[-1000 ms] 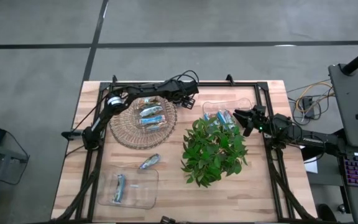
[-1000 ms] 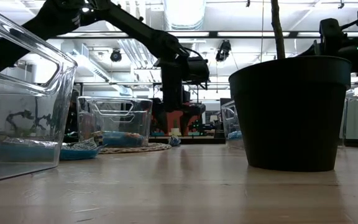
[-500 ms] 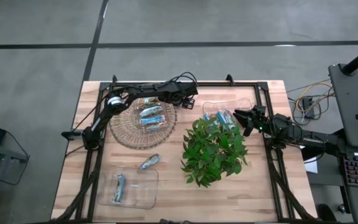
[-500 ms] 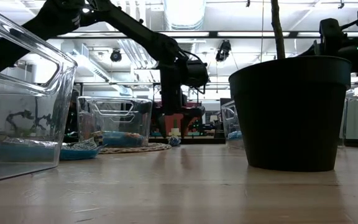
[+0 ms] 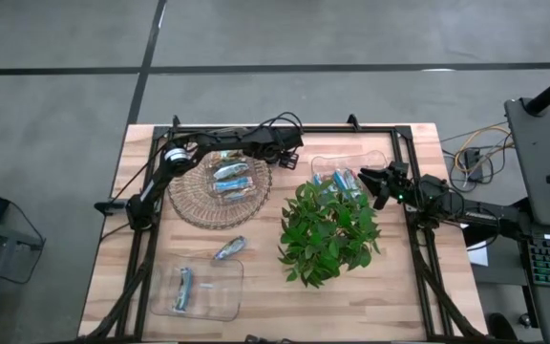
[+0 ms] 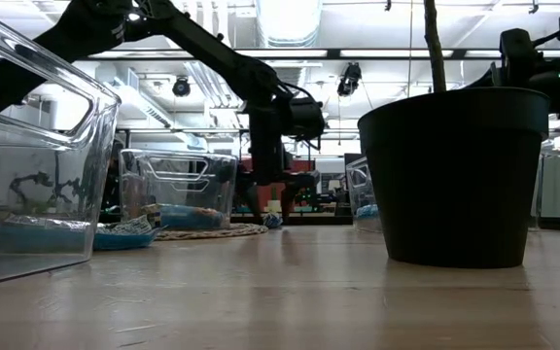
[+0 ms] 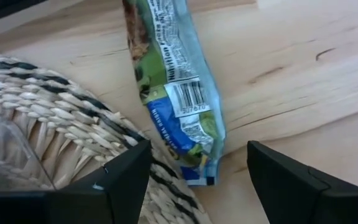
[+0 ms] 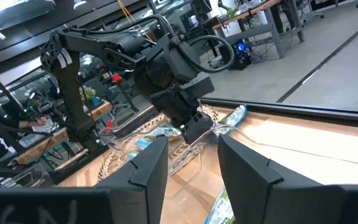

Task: Pick and place Granola Bars by type
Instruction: Put the top blue granola bar into the bottom left transparent bin

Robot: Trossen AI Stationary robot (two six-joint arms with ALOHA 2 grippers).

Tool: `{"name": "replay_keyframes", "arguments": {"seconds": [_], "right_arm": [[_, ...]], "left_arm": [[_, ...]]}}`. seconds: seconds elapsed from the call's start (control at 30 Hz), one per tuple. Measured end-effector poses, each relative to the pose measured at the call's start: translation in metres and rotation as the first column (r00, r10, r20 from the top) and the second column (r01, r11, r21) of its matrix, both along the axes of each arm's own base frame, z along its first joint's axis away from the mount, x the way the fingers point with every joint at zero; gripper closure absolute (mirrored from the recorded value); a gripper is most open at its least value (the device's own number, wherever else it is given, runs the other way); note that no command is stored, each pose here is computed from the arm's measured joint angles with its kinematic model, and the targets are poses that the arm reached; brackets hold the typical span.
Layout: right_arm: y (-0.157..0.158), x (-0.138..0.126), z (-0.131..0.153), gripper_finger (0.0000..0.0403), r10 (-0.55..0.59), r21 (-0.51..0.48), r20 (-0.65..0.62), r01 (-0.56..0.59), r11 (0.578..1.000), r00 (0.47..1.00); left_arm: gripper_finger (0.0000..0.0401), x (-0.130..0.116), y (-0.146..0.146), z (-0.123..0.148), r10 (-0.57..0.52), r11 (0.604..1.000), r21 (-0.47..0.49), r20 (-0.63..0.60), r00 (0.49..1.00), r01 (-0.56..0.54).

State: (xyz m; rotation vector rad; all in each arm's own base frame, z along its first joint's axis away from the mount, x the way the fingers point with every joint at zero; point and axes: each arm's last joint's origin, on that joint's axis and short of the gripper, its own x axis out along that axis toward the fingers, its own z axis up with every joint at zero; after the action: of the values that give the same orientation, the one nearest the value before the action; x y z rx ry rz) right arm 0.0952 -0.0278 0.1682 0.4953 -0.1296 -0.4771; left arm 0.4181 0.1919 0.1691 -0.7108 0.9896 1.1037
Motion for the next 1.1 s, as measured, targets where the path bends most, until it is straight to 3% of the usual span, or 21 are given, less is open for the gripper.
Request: {"name": "replay_keyframes", "arguments": {"seconds": [0.2, 0.57, 0.9, 1.1], "right_arm": [[0.0, 0.0, 0.0, 0.0279, 0.0, 0.0, 0.0, 0.0, 1.0, 1.0], [0.0, 0.0, 0.0, 0.027, 0.001, 0.0, 0.0, -0.001, 1.0, 1.0], [0.0, 0.0, 0.0, 0.0277, 0.0, 0.0, 0.0, 0.0, 1.0, 1.0], [0.0, 0.0, 0.0, 0.0279, 0.001, 0.0, 0.0, -0.001, 1.0, 1.0]], "left_arm": [[0.0204, 0.001, 0.001, 0.0, -0.009, 1.0, 0.006, 0.012, 1.0, 0.009], [0.0387, 0.002, 0.001, 0.001, -0.015, 1.0, 0.013, 0.017, 1.0, 0.015], [0.0399, 0.001, 0.0, 0.004, -0.039, 0.999, 0.031, -0.004, 0.999, 0.039], [0.04, 0.004, -0.005, 0.031, -0.091, 0.993, 0.072, 0.029, 0.995, 0.089]]}}
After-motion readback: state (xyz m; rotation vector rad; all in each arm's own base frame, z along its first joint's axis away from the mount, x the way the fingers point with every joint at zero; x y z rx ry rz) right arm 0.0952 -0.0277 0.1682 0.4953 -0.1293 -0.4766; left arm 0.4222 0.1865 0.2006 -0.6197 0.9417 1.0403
